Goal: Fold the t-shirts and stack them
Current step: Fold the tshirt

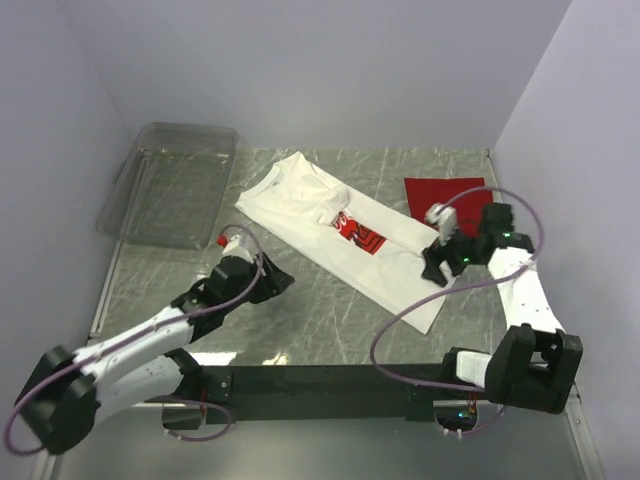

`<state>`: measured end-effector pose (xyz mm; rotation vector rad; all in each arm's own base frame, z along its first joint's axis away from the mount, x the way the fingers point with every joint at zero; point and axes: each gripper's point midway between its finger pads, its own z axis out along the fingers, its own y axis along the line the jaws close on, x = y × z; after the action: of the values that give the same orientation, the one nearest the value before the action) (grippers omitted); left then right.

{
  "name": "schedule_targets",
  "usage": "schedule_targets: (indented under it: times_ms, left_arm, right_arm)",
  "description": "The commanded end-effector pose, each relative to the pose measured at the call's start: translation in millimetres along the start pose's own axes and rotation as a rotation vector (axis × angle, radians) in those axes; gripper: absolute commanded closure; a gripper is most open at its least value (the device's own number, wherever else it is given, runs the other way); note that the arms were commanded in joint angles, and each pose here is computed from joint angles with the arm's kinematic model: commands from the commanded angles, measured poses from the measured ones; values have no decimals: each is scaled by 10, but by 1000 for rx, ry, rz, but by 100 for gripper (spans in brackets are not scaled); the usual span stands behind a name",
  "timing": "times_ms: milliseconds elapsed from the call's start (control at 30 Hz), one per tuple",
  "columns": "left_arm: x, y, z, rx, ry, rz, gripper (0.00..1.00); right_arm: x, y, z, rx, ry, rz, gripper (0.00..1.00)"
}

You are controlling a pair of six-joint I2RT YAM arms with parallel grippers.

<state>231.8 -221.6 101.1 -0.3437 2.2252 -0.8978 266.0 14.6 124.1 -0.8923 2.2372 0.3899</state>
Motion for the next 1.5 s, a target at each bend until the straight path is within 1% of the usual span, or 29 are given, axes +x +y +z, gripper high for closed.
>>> schedule_targets:
  times_ms: [0,33,67,100,167,200,233,267,300,333,400,567,667,700,733,767,833,867,933,967,1033,1067,1167,1267,1333,1433,1467]
  left_arm:
    - [-372,-187,-314,39,-188,-68,38]
    - [-398,-161,-384,30,-206,-61,38]
    - [-473,-176,-525,45,-244,-66,38]
    - [-482,-42,-593,-9,-261,-63,37]
    - [-568,-17,-796,1,-313,-82,37]
    - [-548,107,-853,-45,-317,-82,36]
    - [-589,93,-959,-22,-345,-104,36]
    - [-602,116,-1010,-23,-356,-112,36]
    - [-566,200,-1044,-49,-350,-112,36]
    - [-600,190,-1117,-31,-373,-131,36]
    - [-602,231,-1167,-37,-382,-141,36]
    - [-620,267,-1252,-54,-392,-147,36]
    - [-640,257,-1268,-62,-393,-137,36]
    - [-638,254,-1262,-65,-390,-133,36]
    - [-643,252,-1262,-66,-391,-131,36]
    - [-656,240,-1267,-64,-394,-132,36]
    - [-655,232,-1262,-61,-392,-128,36]
    - [-653,229,-1254,-59,-392,-129,36]
    - [-645,224,-1246,-56,-389,-129,36]
    - [-644,221,-1243,-54,-388,-129,36]
    - [-640,224,-1241,-52,-387,-128,36]
    - [-638,222,-1240,-51,-386,-128,36]
    - [-625,219,-1232,-48,-381,-126,36]
    - [-621,227,-1226,-50,-380,-124,36]
    - [-617,220,-1221,-48,-378,-124,36]
    - [-621,211,-1219,-45,-378,-125,36]
    - [-614,215,-1212,-46,-375,-125,36]
  right_arm:
    - [8,679,230,-224,17,-263,11]
    - [59,776,301,-231,40,-292,11]
    - [107,741,328,-179,89,-326,11]
    - [-39,862,400,-158,64,-366,12]
    - [61,902,462,-109,133,-384,17]
    - [83,980,495,-105,153,-380,20]
    - [144,1135,559,-124,176,-415,25]
    - [171,1184,596,-109,190,-428,25]
    - [175,1108,638,-25,211,-426,27]
    - [257,1217,704,-26,235,-461,26]
    - [300,1166,786,51,270,-445,26]
    - [349,1208,949,132,323,-443,27]
    - [356,1215,992,162,339,-449,30]
    - [351,1220,1000,163,342,-447,33]
    - [379,1239,1011,154,352,-443,34]
    - [411,1266,1024,145,369,-445,39]
    - [447,1294,1040,128,389,-440,45]
    - [504,1305,1043,118,415,-437,53]
    - [546,1315,1048,111,436,-431,63]
    - [599,1313,1051,107,460,-432,69]
    - [635,1320,1050,100,475,-435,75]
    - [657,1335,1043,90,484,-433,81]
    - [638,1418,1010,49,481,-447,91]
    - [566,1598,963,-9,462,-481,96]
    - [485,1826,956,-76,440,-505,97]
    - [452,2128,940,-179,449,-527,99]
    - [423,2248,930,-209,448,-558,99]
